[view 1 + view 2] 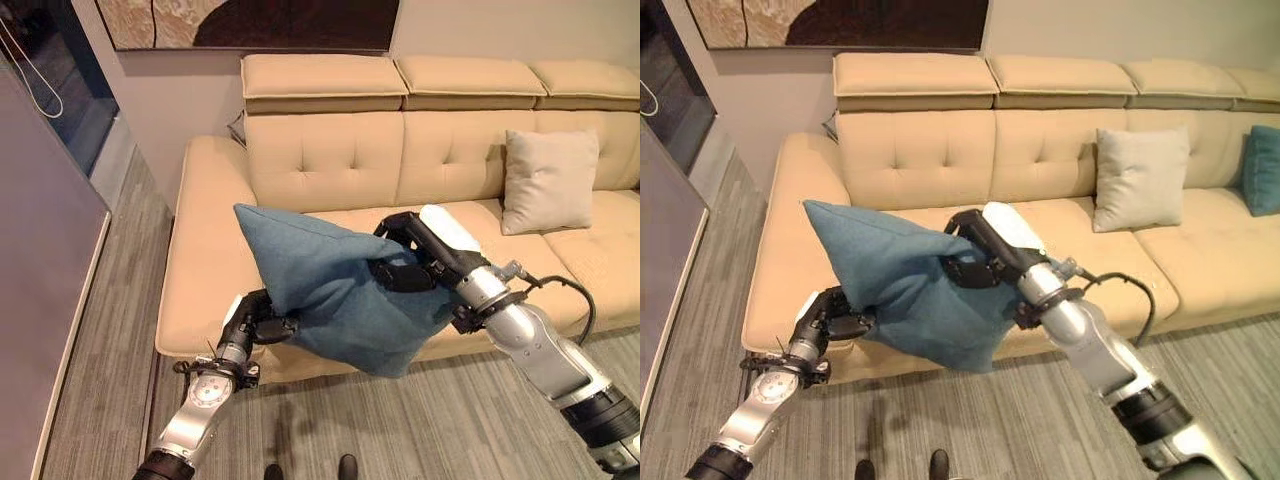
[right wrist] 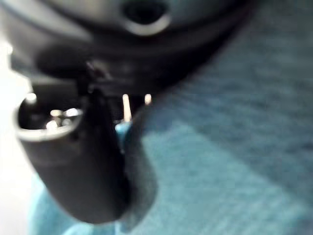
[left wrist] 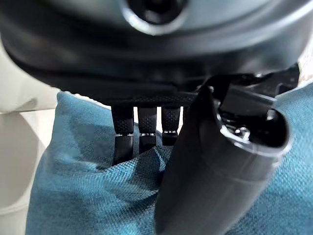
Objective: Pick up all the scattered cushions and arrange them neatly on the sofa.
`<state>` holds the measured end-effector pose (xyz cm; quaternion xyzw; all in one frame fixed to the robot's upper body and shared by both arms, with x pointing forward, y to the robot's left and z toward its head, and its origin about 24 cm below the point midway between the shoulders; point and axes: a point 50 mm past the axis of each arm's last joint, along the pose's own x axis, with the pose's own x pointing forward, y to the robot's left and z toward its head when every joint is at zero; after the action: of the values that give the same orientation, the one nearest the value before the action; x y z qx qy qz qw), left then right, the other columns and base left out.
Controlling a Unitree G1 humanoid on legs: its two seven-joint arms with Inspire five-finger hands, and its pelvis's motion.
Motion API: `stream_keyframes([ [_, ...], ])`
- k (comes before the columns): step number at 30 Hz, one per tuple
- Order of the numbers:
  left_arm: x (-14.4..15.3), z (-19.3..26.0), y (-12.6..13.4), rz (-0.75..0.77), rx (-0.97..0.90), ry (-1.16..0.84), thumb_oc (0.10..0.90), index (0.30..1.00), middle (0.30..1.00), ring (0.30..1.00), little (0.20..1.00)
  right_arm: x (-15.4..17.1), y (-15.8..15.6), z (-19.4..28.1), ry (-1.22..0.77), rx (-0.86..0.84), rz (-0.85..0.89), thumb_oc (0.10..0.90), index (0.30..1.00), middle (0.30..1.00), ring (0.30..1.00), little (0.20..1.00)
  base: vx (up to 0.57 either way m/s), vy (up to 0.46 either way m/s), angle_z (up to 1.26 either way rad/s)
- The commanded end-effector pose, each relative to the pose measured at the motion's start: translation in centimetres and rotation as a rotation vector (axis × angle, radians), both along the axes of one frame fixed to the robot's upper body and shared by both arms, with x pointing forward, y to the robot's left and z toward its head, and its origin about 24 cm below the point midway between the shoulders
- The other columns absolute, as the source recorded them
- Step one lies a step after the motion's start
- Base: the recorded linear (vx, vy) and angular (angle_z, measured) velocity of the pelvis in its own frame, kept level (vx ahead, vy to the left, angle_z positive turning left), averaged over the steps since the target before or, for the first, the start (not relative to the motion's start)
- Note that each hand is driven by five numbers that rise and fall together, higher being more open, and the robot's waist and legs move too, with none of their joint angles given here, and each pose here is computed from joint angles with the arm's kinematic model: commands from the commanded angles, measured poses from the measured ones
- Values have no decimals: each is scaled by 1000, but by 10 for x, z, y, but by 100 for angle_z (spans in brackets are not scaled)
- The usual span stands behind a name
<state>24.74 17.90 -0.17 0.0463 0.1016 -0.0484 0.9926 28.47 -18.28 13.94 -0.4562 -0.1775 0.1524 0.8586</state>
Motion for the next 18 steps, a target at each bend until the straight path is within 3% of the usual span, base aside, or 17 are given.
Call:
stream_keyframes([
  [1,18,30,-32,-140,-56,-184,400,300,300,300,300,2,6,65,-359,199,1,800,900,900,900,900,-39,-70,-2],
  [8,17,30,-6,-19,-43,-181,400,300,300,300,300,2,-57,49,-346,175,-321,800,900,900,900,900,-34,-65,-1],
  [13,15,30,4,19,-38,-176,400,300,300,300,300,-2,-88,31,-255,187,-437,800,900,900,900,900,-17,-43,1],
  [15,13,28,9,28,-35,-166,400,300,300,300,300,-8,-106,20,-182,176,-491,800,900,900,900,900,-25,-43,3],
  [18,12,29,14,29,-19,-164,400,300,300,300,300,-28,-126,-22,21,312,-561,800,900,900,900,900,-41,-55,5],
])
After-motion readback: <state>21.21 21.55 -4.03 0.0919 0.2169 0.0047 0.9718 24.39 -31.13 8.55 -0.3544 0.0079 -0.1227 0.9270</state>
